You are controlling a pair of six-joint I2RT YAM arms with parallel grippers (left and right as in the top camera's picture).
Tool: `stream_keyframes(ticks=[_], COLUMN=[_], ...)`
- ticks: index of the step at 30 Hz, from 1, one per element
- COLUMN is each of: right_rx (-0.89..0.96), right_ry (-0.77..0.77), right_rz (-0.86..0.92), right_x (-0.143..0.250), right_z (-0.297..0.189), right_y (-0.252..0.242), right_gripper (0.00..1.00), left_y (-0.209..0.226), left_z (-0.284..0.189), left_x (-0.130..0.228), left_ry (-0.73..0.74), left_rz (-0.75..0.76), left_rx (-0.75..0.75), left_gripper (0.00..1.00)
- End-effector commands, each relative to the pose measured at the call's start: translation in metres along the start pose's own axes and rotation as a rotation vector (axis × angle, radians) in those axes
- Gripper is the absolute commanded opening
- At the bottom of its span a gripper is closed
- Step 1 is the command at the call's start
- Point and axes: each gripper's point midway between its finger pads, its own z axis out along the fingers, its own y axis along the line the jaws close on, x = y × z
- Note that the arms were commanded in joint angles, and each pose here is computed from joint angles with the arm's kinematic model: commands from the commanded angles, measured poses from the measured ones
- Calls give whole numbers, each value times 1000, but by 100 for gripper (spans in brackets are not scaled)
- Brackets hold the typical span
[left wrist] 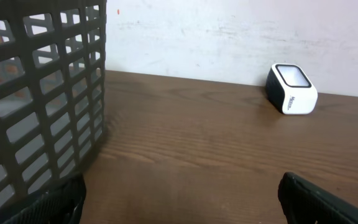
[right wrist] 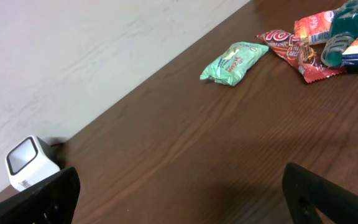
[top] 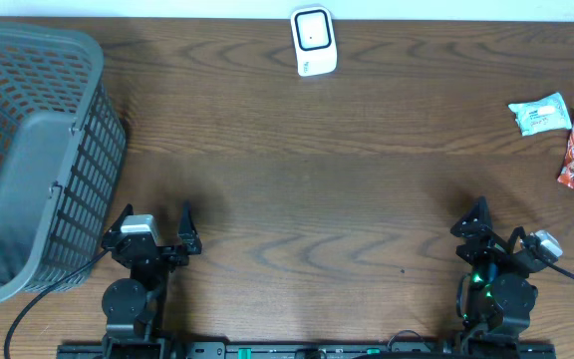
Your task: Scan the item barcode
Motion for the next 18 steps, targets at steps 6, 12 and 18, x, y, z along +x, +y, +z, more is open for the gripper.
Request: stream_keyframes(ticks=[6,12,18], right_rx=[17,14,-11], right_ry=[-8,-12,-51], right_rz=[2,3,4], right_x=[0,-1,-10], right_z=[1,0,-3], right_y=[-4,-4,1], right_gripper=[99,99,99], left_y=[3,3,3], left_z=[2,2,2], left_x=[17,17,17], left_ry=[41,41,41], left_rz=[21,21,21], left_rx=[-11,-11,-11], left_gripper=[99,99,98])
